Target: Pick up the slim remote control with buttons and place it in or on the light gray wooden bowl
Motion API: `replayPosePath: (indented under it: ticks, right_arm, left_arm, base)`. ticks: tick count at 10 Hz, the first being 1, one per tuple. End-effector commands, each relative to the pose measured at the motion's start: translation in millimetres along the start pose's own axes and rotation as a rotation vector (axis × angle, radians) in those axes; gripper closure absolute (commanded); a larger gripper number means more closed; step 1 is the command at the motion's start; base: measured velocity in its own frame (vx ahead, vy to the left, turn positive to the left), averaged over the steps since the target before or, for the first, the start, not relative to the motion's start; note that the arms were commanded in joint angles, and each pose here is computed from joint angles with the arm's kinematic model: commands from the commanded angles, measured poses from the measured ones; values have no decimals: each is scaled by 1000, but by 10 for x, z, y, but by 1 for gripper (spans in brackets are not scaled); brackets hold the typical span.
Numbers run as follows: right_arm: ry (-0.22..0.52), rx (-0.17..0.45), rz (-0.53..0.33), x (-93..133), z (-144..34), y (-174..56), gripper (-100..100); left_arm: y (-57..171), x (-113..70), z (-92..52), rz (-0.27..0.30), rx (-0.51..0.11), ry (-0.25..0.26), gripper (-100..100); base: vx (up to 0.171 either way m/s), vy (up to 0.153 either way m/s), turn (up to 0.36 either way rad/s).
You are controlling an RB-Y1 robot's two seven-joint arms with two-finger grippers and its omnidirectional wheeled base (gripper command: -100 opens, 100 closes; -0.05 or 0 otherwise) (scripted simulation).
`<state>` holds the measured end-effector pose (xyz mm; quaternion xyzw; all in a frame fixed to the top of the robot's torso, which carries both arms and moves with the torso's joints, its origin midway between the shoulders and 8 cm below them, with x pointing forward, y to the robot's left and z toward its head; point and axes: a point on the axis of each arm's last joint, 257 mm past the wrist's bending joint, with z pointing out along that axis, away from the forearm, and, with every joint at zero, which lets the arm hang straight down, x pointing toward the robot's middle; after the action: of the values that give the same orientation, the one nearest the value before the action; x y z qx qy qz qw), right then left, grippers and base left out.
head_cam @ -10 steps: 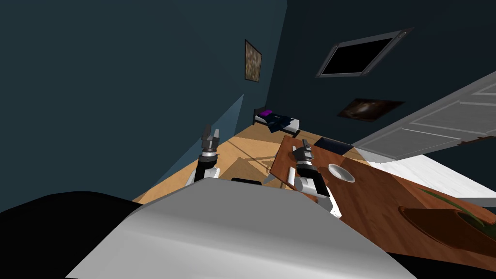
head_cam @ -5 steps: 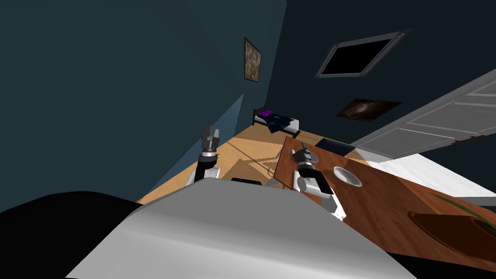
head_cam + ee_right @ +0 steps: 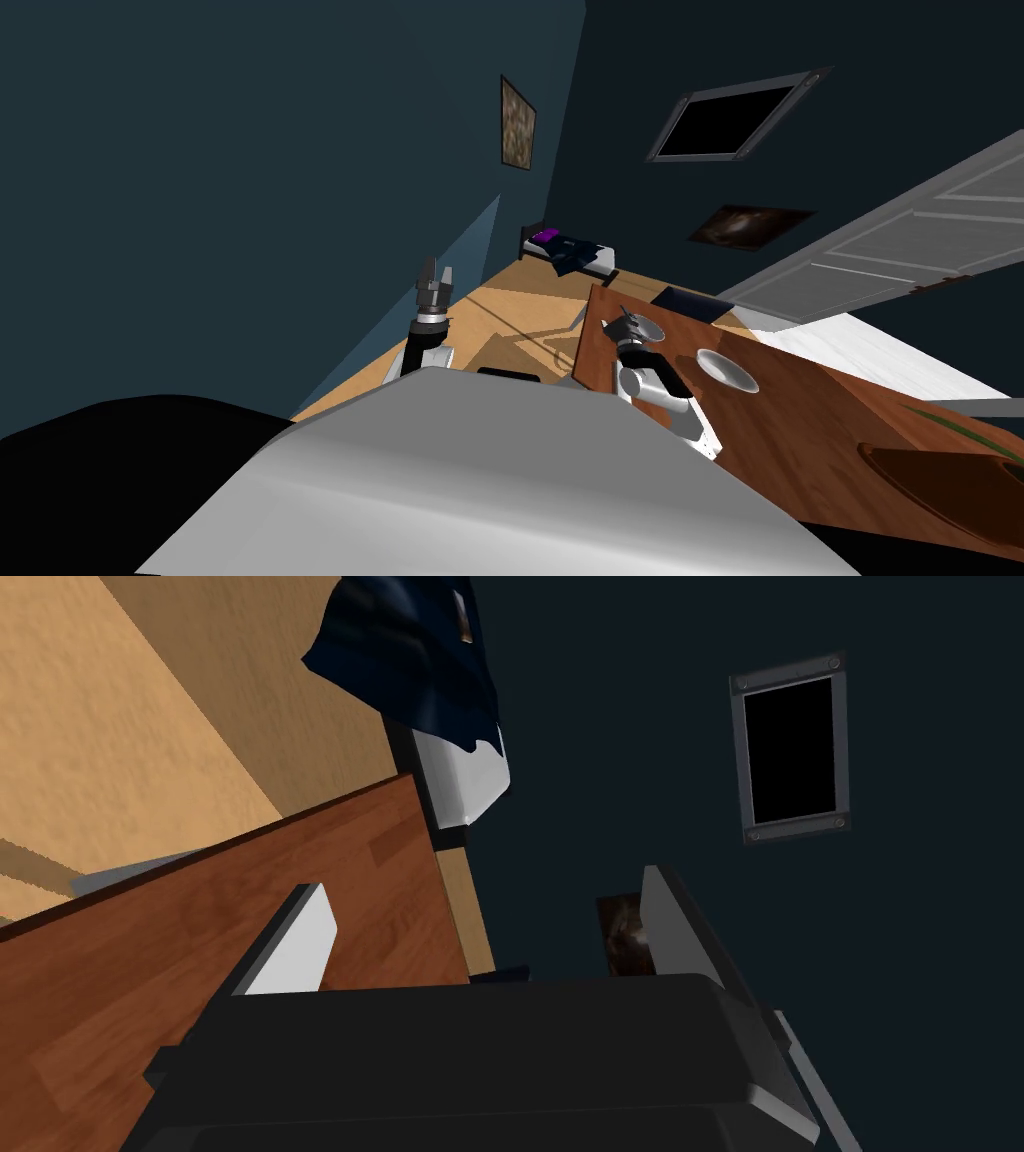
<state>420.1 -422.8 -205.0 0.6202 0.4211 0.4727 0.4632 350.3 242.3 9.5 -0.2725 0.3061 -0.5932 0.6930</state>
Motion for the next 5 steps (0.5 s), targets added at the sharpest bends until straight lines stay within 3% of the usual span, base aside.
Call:
replayPosePath:
  ticks: [1,4,5]
  right_arm:
    - [-48,97,57,-315,-53,-290,-100]
    - [-91,192,134,-518,-115,-561,-100]
    - [-131,253,190,-710,-188,-747,-100]
  left_arm:
    - [0,0,0,0,0,0,0]
    - [0,0,0,0,0,0,0]
    - [0,0,0,0,0,0,0]
  base:
    - [230,102,-144]
    - [132,52,-67]
    - [134,45,-107]
